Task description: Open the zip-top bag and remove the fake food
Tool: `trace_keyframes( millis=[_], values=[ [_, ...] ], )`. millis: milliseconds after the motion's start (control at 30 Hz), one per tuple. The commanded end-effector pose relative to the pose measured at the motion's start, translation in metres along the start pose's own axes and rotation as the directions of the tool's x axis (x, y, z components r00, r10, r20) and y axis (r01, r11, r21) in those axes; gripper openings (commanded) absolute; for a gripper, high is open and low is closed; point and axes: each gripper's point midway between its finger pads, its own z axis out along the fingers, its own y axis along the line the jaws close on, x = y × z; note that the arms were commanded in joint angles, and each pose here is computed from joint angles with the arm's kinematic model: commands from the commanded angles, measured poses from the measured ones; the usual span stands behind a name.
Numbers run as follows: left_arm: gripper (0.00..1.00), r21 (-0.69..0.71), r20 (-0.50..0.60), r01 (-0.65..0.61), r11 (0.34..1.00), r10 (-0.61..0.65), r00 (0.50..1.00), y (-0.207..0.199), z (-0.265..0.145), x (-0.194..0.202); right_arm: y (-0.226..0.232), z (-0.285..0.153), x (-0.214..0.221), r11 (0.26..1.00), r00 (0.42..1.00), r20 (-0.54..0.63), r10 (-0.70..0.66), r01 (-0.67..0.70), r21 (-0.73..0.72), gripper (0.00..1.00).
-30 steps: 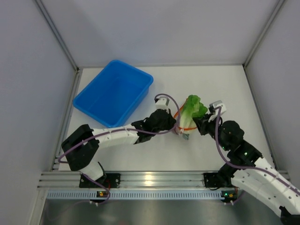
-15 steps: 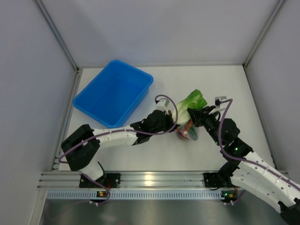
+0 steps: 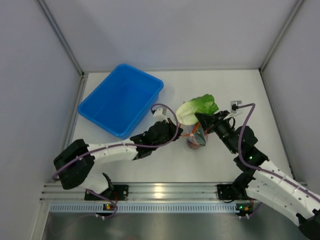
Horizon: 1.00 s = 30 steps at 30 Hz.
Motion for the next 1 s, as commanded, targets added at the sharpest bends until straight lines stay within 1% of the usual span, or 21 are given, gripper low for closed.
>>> trace_keyframes(
  millis=[0, 67, 167, 367, 433, 533, 567, 600, 633, 733, 767, 800, 833, 867, 900, 933, 967],
  values=[
    [0.0, 0.031, 0.044, 0.024, 0.999, -0.026, 0.999, -0.011, -0.004, -0.012, 0.041, -0.001, -0.053, 0.989, 0.986, 0.156, 0.062, -0.04, -0.14, 0.0],
    [0.0, 0.03, 0.031, 0.02, 0.999, -0.021, 0.999, -0.01, -0.002, -0.008, 0.054, -0.001, -0.063, 0.978, 0.978, 0.179, 0.106, -0.07, -0.197, 0.0],
    [0.0, 0.031, 0.019, 0.03, 0.999, -0.031, 0.999, -0.009, -0.001, -0.004, 0.067, 0.004, -0.073, 0.963, 0.968, 0.189, 0.162, -0.113, -0.245, 0.0],
    [0.0, 0.041, 0.035, 0.03, 0.999, -0.032, 0.999, -0.01, -0.006, -0.008, 0.094, 0.02, -0.083, 0.912, 0.945, 0.138, 0.298, -0.239, -0.333, 0.0],
    [0.0, 0.039, 0.038, 0.027, 0.999, -0.029, 0.999, -0.007, -0.009, -0.008, 0.1, 0.025, -0.09, 0.909, 0.943, 0.145, 0.3, -0.237, -0.343, 0.0],
    [0.0, 0.036, 0.045, 0.031, 0.999, -0.032, 0.998, -0.003, -0.016, -0.009, 0.098, 0.039, -0.095, 0.938, 0.958, 0.165, 0.232, -0.176, -0.298, 0.0],
    [0.0, 0.036, 0.045, 0.031, 0.999, -0.032, 0.998, -0.002, -0.017, -0.009, 0.095, 0.047, -0.09, 0.948, 0.966, 0.156, 0.205, -0.156, -0.276, 0.0],
    [0.0, 0.035, 0.047, 0.029, 0.999, -0.03, 0.998, 0.0, -0.019, -0.008, 0.102, 0.051, -0.101, 0.951, 0.967, 0.169, 0.19, -0.138, -0.277, 0.0],
    [0.0, 0.043, 0.055, 0.033, 0.999, -0.035, 0.998, -0.001, -0.023, -0.012, 0.098, 0.057, -0.096, 0.96, 0.974, 0.153, 0.165, -0.123, -0.25, 0.0],
    [0.0, 0.042, 0.072, 0.033, 0.999, -0.036, 0.997, 0.005, -0.032, -0.014, 0.096, 0.075, -0.096, 0.976, 0.985, 0.153, 0.08, -0.046, -0.211, 0.0],
    [0.0, 0.041, 0.076, 0.027, 0.999, -0.03, 0.997, 0.006, -0.034, -0.015, 0.091, 0.087, -0.086, 0.982, 0.991, 0.125, 0.053, -0.028, -0.187, 0.0],
    [0.0, 0.036, 0.075, 0.025, 0.999, -0.027, 0.997, 0.01, -0.036, -0.014, 0.096, 0.092, -0.093, 0.982, 0.99, 0.134, 0.042, -0.016, -0.19, 0.0],
    [0.0, 0.048, 0.084, 0.026, 0.999, -0.03, 0.996, 0.007, -0.039, -0.017, 0.097, 0.099, -0.092, 0.982, 0.991, 0.131, 0.01, 0.015, -0.187, 0.0],
    [0.0, 0.052, 0.085, 0.025, 0.998, -0.03, 0.996, 0.007, -0.041, -0.018, 0.094, 0.112, -0.075, 0.983, 0.997, 0.082, -0.017, 0.032, -0.183, 0.0],
    [0.0, 0.049, 0.085, 0.022, 0.999, -0.026, 0.996, 0.009, -0.042, -0.017, 0.101, 0.119, -0.084, 0.98, 0.995, 0.091, -0.033, 0.05, -0.194, 0.0],
    [0.0, 0.055, 0.091, 0.024, 0.998, -0.029, 0.995, 0.008, -0.045, -0.019, 0.102, 0.126, -0.08, 0.976, 0.994, 0.078, -0.077, 0.092, -0.198, 0.0],
    [0.0, 0.055, 0.093, 0.025, 0.998, -0.03, 0.995, 0.011, -0.048, -0.019, 0.106, 0.141, -0.071, 0.969, 0.993, 0.036, -0.113, 0.118, -0.217, 0.0]
  ],
)
